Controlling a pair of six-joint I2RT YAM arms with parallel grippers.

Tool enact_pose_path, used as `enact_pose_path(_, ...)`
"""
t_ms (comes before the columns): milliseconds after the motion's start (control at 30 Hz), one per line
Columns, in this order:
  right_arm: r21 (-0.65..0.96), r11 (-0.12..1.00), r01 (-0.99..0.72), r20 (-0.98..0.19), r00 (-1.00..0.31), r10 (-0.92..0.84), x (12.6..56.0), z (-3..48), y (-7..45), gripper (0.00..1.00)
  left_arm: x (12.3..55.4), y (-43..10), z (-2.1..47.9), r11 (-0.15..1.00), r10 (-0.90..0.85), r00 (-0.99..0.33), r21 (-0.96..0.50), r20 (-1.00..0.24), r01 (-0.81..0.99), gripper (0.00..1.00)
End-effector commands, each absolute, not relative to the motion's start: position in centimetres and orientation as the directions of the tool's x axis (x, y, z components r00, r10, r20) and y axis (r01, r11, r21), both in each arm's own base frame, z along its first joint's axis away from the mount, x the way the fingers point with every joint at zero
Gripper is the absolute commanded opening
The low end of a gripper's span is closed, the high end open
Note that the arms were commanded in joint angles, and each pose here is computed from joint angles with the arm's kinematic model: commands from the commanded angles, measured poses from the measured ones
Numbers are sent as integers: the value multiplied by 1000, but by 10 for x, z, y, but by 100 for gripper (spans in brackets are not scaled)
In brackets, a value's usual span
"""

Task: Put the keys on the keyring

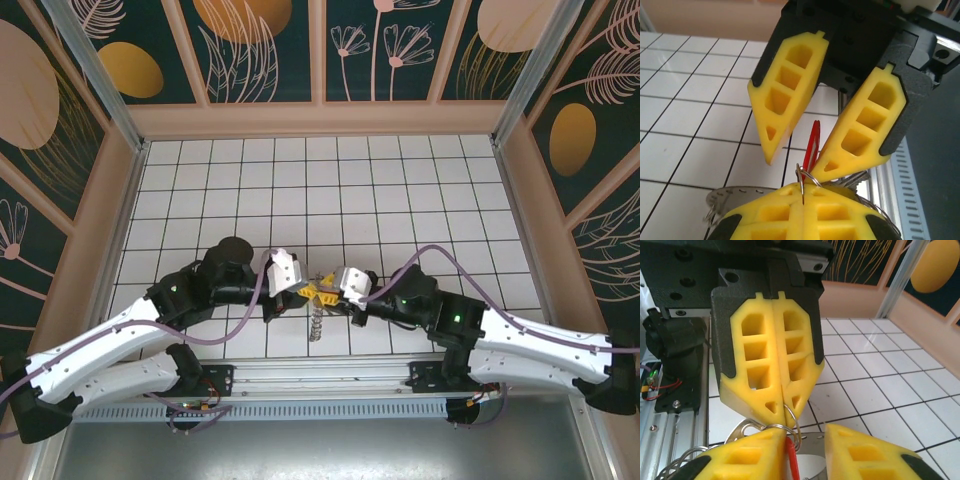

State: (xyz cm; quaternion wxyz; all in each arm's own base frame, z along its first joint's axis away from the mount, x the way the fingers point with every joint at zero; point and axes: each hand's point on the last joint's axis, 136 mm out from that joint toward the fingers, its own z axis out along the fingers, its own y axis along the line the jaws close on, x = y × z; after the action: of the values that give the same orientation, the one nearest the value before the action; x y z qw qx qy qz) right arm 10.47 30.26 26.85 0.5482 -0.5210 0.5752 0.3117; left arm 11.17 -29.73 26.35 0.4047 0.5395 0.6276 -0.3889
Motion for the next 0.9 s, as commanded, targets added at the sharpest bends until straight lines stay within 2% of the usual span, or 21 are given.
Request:
enact_pose_path(0,-193,264,-945,-969,142,-202,100,275,303,29,94,-311,311,-3,179,-7,-7,-984,1000,0)
enact_pose_path(233,-157,284,-946,-979,110,-174,99,276,297,29,92,-310,315,-12,155,13,11,-988,1000,0)
enact_pose_path(400,-163,415,-895,-970,70,-231,123,268,288,26,92,-308,311,-4,159,16,16,-987,1000,0)
enact_pose_path(633,-140,448,-883,-984,73,-163,123,282,278,33,95,-306,307,17,169,19,22,-985,1000,0)
enact_pose_path(700,-136,439,-888,-986,77,-150,121,284,277,39,96,-306,308,21,168,21,25,-986,999,0)
enact_pose_path(867,-133,437,-890,-987,78,-140,118,287,275,41,96,-306,309,25,163,22,27,-986,999,0)
